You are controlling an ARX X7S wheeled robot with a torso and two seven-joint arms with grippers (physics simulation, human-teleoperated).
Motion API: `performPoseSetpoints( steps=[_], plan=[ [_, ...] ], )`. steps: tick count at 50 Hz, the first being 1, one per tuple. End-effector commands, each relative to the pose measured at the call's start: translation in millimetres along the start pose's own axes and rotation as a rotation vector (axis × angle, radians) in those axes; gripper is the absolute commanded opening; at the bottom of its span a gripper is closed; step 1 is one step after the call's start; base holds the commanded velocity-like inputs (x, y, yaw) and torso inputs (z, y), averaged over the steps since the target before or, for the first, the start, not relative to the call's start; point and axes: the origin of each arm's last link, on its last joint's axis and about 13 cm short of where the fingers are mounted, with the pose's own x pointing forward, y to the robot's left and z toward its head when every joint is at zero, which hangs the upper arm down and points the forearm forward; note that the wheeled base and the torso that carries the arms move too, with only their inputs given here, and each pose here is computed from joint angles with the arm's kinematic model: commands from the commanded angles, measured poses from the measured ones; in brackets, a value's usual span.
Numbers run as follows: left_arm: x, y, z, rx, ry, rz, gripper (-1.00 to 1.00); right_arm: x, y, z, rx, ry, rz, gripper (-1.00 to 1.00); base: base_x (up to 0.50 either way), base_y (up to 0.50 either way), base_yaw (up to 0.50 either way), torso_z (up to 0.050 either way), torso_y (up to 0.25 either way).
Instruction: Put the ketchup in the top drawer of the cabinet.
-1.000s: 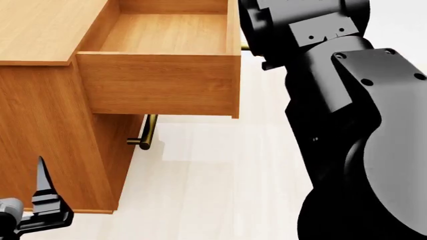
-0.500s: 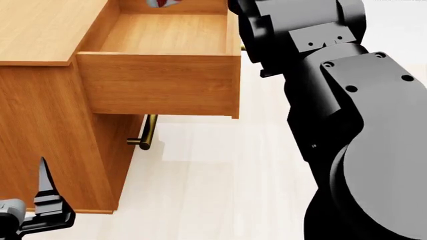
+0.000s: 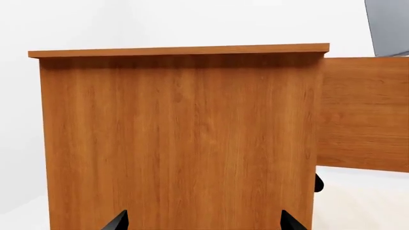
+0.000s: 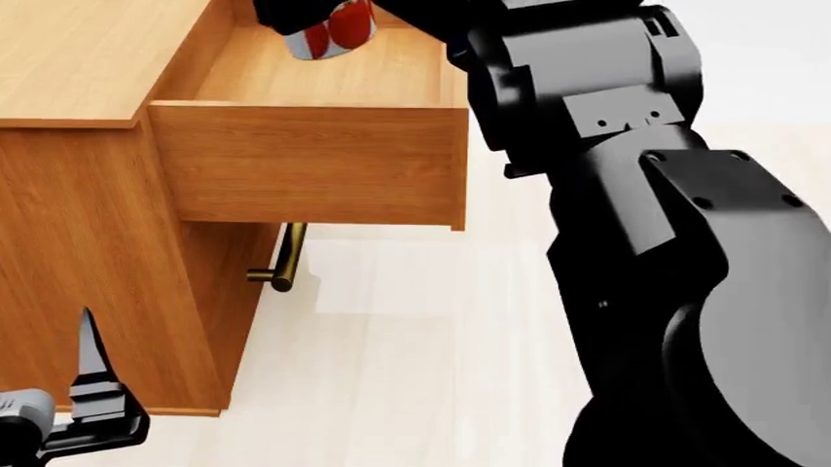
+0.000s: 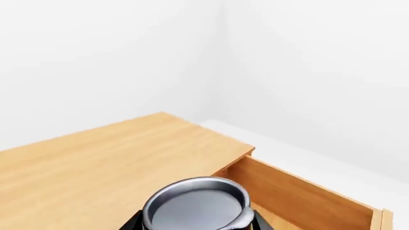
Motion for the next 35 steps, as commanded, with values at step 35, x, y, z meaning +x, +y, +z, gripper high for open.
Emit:
performPoseSetpoints(
  steps=[35],
  plan=[
    [-1, -0.3, -2, -0.001, 0.006, 0.002, 1.0, -2, -5.0, -26, 0.129, -0.001, -0.002, -1.0, 0.0, 0.0, 0.0, 0.0, 0.001]
  ],
)
